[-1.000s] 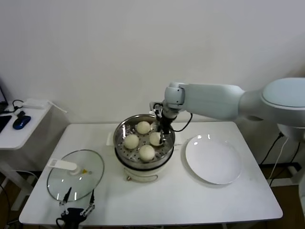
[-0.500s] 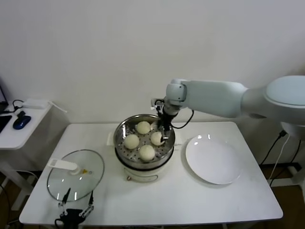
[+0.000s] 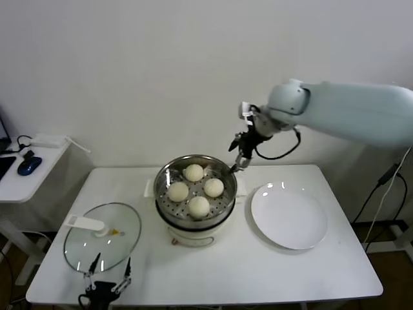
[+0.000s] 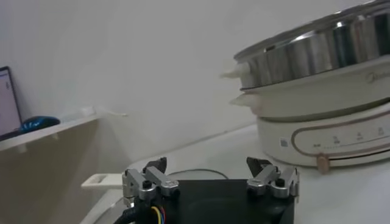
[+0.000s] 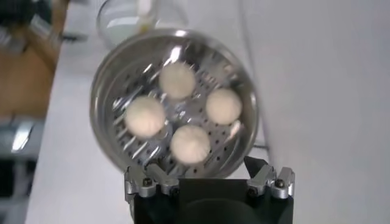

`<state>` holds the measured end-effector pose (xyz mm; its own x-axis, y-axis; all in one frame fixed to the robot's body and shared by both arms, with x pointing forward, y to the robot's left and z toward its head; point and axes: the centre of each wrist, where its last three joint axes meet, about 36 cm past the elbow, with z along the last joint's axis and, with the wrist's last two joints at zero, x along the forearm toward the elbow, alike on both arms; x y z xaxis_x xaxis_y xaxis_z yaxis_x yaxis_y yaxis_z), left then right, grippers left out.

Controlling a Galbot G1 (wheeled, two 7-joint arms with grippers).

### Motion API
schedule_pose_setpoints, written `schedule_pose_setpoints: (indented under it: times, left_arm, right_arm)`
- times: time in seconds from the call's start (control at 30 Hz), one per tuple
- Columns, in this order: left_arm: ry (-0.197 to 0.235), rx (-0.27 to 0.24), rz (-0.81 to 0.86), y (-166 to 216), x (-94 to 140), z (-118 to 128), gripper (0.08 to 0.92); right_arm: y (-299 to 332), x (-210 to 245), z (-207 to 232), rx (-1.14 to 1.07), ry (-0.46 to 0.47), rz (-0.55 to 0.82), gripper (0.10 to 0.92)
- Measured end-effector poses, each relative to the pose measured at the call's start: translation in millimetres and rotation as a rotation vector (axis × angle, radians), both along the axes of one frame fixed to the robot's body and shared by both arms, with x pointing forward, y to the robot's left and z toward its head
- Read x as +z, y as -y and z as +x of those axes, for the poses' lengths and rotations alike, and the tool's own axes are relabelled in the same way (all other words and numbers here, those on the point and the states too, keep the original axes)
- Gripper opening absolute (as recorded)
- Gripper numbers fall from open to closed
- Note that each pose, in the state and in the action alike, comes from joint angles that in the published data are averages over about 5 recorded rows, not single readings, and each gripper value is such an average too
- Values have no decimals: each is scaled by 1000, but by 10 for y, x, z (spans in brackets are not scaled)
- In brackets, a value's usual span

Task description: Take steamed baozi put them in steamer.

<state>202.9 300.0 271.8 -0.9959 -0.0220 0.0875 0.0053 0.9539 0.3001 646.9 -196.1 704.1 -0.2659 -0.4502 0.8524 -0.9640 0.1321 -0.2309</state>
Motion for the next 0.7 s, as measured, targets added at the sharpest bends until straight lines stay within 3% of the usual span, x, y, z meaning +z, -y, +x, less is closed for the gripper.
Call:
schedule_pose_setpoints:
  times: [0.33,0.7]
  left_arm:
    - [13,-14,-9,85,40,82,823]
    - [31,-19,-20,158,60,66,823]
  right_arm:
    - [509,-634,-863,-225,332,453,823]
    - [367,-1110,-1519,-267,608,921,823]
